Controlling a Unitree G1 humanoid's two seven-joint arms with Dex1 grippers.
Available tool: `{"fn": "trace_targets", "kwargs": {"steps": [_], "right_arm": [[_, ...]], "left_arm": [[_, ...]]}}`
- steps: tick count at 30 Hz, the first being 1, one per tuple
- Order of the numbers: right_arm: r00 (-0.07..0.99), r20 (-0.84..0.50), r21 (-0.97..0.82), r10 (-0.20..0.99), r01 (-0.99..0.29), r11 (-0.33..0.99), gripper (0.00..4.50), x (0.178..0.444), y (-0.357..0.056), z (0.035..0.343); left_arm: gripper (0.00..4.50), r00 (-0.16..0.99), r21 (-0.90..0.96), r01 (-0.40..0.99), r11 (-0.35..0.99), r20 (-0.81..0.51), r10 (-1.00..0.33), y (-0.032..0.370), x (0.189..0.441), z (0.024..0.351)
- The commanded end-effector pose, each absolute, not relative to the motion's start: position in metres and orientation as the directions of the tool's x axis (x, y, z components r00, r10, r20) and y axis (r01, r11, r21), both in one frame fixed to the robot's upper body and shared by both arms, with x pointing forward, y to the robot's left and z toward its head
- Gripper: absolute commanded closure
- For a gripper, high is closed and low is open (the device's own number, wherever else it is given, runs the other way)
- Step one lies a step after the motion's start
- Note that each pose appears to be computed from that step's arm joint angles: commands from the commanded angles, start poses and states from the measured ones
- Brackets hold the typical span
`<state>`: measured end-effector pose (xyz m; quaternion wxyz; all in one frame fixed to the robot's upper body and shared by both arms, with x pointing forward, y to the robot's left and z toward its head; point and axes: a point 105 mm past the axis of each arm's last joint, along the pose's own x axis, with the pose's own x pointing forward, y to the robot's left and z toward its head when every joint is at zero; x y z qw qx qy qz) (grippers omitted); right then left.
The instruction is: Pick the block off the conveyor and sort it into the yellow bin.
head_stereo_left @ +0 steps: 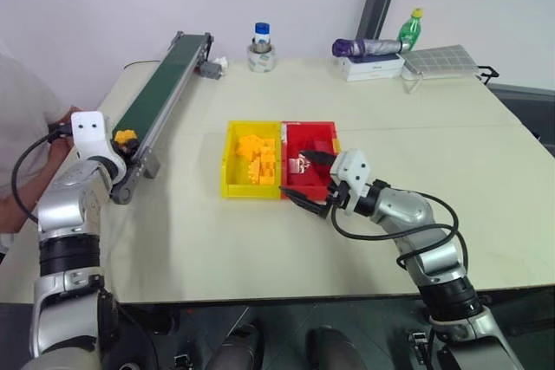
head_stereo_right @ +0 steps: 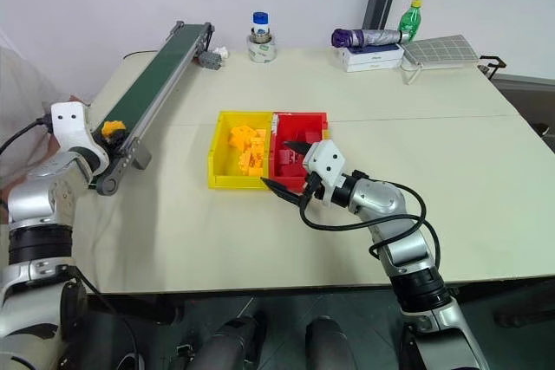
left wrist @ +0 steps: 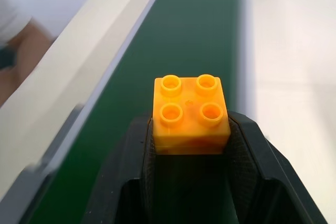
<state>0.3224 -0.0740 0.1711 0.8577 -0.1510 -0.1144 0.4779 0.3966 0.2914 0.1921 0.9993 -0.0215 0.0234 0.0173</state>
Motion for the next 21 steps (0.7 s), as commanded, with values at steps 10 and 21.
{"fn": "trace_targets", "kwargs": {"steps": [10,21], "right_arm": [[0.500,0.097,-0.405,0.861,-0.770,0.493,0.00,0.319,-0.069,0.186],[0.528,0.100,-0.410,0.844,-0.750,0.518,0.00,0.317,-0.076,0.186]], "left_arm": [[3.24,0.852,0.046,0.518,0.854,0.059,-0.520,0.137,0.393,0.211],[0.03,0.799,0.072,0.579,0.812,0.149,-0.582,0.131,0.387,0.225]]}}
